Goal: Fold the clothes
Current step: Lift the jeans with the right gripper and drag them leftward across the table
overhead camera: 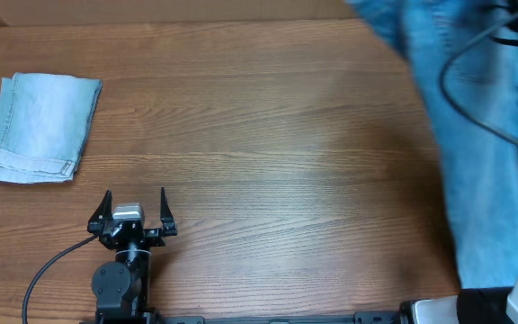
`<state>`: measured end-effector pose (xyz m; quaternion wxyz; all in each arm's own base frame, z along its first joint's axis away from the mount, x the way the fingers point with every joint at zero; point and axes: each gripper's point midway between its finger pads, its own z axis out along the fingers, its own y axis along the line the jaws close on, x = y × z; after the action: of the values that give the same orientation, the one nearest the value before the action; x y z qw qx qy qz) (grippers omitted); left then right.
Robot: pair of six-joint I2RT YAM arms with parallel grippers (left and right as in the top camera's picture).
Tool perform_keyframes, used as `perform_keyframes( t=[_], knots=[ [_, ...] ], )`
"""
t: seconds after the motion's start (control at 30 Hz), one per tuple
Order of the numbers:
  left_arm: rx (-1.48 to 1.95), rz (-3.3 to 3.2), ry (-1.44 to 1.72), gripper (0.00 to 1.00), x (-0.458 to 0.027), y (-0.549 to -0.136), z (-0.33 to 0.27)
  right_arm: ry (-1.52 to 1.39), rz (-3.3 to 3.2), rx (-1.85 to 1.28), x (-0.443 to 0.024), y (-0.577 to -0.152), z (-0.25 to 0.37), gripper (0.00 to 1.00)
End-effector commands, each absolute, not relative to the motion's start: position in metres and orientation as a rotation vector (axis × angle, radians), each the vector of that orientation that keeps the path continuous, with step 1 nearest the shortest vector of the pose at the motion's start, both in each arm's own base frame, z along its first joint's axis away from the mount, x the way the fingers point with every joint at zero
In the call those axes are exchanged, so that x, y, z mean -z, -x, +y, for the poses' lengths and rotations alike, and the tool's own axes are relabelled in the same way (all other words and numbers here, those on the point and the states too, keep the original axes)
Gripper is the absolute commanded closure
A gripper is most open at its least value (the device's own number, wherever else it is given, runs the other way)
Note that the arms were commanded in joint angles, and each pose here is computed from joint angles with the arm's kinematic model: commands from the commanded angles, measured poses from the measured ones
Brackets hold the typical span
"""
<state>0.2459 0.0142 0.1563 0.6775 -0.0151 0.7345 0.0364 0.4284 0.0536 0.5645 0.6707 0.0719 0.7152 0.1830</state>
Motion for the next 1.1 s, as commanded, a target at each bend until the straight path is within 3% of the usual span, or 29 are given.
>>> perform_keyframes(
  t=[0.0,0.27,0.4,0.67,1.07],
  knots=[
    [-0.079,1.641,0.047,0.00,-0.157,-0.246,0.016,-0.050,1.617,-0.498,-0.557,-0.451,0.114,0.96],
    [-0.079,1.641,0.047,0.00,-0.157,-0.246,0.016,0.158,1.798,-0.650,-0.438,-0.516,0.275,0.96],
    [-0.079,1.642,0.047,0.00,-0.157,-0.246,0.016,0.241,1.855,-0.697,-0.389,-0.519,0.337,0.96],
    [-0.079,1.641,0.047,0.00,-0.157,-0.246,0.016,0.342,1.875,-0.754,-0.371,-0.482,0.402,0.96],
    [-0.079,1.641,0.047,0.00,-0.157,-0.246,0.016,0.398,1.942,-0.801,-0.333,-0.464,0.444,0.96]
  ],
)
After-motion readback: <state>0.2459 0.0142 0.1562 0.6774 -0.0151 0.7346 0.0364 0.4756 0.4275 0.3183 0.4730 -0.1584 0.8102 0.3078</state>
